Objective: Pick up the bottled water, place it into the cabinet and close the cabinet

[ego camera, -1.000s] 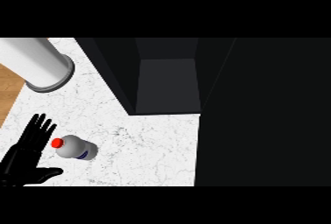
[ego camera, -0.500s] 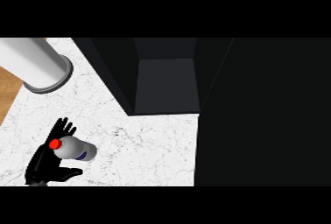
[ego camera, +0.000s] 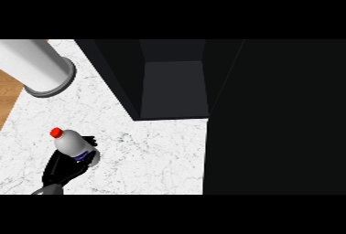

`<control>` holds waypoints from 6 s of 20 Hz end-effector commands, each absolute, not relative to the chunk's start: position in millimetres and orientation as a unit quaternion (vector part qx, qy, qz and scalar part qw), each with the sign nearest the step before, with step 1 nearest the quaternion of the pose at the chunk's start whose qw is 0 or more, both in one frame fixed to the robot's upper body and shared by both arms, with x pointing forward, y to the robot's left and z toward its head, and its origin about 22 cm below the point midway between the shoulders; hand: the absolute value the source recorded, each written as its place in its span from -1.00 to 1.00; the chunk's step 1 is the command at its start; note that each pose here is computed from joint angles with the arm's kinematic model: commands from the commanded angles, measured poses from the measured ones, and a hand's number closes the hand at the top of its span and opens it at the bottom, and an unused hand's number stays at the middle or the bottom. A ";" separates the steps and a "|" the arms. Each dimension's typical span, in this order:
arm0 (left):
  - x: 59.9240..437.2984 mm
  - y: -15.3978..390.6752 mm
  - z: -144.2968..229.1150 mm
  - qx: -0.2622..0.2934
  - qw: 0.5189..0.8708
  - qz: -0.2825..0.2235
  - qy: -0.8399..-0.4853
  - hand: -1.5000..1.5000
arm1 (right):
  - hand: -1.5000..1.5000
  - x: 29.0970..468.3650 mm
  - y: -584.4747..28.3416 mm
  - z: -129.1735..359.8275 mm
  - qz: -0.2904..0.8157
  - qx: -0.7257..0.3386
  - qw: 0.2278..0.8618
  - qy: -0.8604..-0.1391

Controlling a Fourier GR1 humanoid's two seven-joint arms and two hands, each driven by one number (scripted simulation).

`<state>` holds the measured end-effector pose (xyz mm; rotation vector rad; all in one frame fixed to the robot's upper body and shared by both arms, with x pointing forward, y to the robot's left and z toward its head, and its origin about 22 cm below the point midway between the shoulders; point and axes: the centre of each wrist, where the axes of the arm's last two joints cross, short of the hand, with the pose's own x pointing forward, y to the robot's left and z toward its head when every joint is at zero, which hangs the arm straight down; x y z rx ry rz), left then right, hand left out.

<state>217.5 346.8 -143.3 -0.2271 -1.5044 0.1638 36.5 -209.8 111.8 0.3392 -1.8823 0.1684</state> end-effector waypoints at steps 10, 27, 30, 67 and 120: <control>224.7 307.9 -160.1 -0.032 0.645 -0.044 -0.762 1.00 | -1.00 25.2 -212.2 140.8 0.080 0.125 0.558 -0.817; 281.0 195.5 -126.0 -0.088 0.621 -0.055 -0.777 1.00 | -1.00 18.5 -211.6 137.3 0.066 0.125 0.570 -0.809; 287.1 183.0 -112.3 -0.105 0.625 -0.037 -0.773 1.00 | -1.00 15.3 -209.2 129.1 0.071 0.126 0.566 -0.812; 416.1 101.1 11.6 0.259 0.628 -0.061 -0.731 -1.00 | -1.00 17.7 -235.5 116.6 0.076 0.135 0.546 -0.823; 206.7 155.0 -34.8 -0.210 0.614 0.073 -0.758 -1.00 | -1.00 9.6 -218.4 145.6 0.141 0.139 0.560 -0.805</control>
